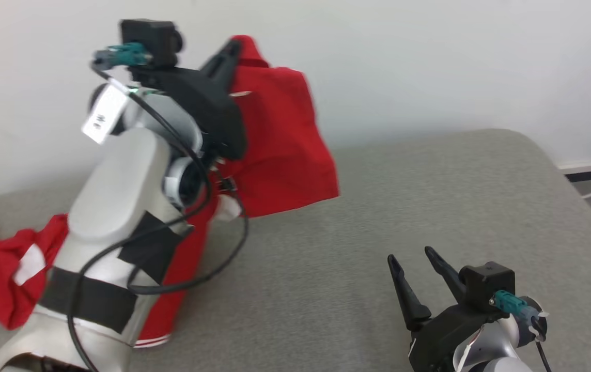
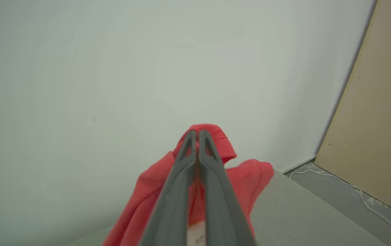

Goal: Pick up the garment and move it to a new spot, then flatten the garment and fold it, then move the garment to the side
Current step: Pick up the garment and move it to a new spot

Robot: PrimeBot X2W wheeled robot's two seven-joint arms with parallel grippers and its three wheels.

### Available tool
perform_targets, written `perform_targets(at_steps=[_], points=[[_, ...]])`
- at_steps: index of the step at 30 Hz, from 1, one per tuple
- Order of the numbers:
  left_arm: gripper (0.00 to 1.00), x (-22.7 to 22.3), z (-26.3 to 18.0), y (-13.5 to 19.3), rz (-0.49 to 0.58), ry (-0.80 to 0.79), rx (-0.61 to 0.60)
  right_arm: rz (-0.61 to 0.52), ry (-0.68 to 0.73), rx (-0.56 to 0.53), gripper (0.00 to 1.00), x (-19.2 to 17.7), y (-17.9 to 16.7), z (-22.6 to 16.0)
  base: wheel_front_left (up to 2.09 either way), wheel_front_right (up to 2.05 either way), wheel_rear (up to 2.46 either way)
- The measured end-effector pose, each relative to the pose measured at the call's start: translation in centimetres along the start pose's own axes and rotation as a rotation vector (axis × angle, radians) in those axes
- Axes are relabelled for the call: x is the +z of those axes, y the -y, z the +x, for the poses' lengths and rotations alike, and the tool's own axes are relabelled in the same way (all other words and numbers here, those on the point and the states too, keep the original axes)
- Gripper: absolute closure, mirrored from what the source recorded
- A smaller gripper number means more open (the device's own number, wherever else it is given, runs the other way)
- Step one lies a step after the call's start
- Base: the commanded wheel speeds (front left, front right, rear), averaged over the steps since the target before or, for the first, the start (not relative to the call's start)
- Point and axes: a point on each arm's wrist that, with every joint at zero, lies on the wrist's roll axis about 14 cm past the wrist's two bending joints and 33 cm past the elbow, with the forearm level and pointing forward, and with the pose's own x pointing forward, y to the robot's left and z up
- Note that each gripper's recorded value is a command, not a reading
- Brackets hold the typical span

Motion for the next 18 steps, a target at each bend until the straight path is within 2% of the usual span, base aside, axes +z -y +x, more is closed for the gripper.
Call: perform_targets(at_steps=[5,9,10,12,14,18], points=[[1.00,1.5,0.9,7.7,0.011,0.040,-0.182,0.007,0.040,-0.058,0.00,1.0,1.7,-1.9,0.00,0.00,0.00],[1.00,-0.3,1.2,11.4,-0.014,0.000,-0.249,0.015,0.043,-0.102,0.00,1.0,2.8,-3.4,0.00,0.00,0.00],[0.94,-1.0,1.2,12.1,-0.022,-0.017,-0.258,0.017,0.047,-0.114,0.00,1.1,3.1,-3.7,0.00,0.00,0.00],[0.00,-2.3,1.4,13.3,-0.031,-0.049,-0.271,0.020,0.052,-0.136,0.00,1.1,3.7,-4.3,0.00,0.00,0.00],[0.00,-3.5,1.6,14.2,-0.056,-0.083,-0.279,0.023,0.058,-0.159,0.00,1.2,4.3,-4.9,0.00,0.00,0.00],[0.00,-5.8,2.3,15.7,-0.042,-0.152,-0.302,0.032,0.066,-0.220,0.00,1.4,6.1,-5.9,0.00,0.00,0.00]])
